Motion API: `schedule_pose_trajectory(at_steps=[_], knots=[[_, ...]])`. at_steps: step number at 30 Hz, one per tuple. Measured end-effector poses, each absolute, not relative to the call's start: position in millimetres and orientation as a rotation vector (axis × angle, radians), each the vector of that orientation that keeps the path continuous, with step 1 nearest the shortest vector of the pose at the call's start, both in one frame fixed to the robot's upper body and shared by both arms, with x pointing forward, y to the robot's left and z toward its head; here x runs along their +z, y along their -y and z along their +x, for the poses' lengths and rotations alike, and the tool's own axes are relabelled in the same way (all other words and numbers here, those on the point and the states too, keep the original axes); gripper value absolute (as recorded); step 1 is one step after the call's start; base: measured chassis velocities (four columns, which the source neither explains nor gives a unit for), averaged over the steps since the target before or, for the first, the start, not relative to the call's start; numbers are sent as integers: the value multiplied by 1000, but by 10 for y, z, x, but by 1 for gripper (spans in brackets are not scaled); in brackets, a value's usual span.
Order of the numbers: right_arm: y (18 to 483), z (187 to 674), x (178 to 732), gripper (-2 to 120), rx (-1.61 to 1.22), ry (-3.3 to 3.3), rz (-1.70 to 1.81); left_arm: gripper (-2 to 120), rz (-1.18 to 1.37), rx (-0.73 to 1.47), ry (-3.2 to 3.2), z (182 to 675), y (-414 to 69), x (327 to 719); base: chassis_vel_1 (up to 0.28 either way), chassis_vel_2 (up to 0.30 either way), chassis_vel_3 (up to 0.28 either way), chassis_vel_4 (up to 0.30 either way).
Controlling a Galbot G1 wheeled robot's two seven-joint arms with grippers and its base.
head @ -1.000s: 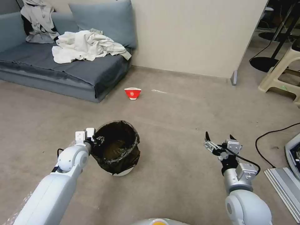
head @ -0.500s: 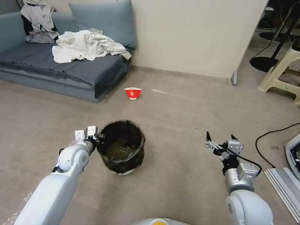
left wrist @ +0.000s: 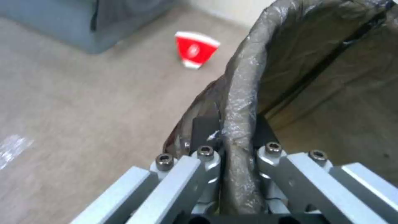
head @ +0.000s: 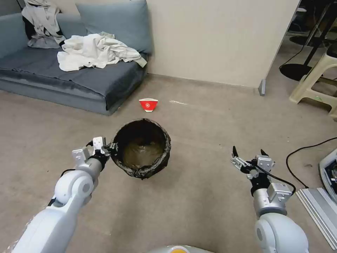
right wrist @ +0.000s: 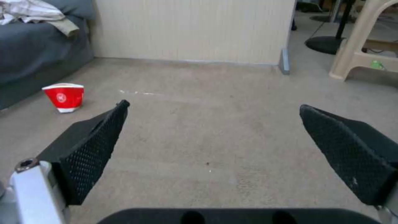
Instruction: Pick up the trash can from the floor.
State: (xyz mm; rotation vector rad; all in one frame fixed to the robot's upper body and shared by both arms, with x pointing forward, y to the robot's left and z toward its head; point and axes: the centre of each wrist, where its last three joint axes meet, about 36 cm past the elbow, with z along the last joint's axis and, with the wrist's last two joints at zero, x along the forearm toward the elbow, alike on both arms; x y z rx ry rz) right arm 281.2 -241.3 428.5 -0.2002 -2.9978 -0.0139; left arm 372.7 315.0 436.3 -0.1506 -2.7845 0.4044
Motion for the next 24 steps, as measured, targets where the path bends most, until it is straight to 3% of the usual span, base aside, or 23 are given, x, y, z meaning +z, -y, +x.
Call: schedule_pose_trajectory(at_steps=[13, 24], knots=[[2400, 2836, 4323, 100, -12, 3013, -184, 3, -172, 385, 2857, 3134, -2898, 4684, 0, 0, 0, 0], [2393, 2833, 4334, 100, -18, 3017, -184, 3, -165, 360, 2850, 2904, -2735, 4706, 0, 0, 0, 0]])
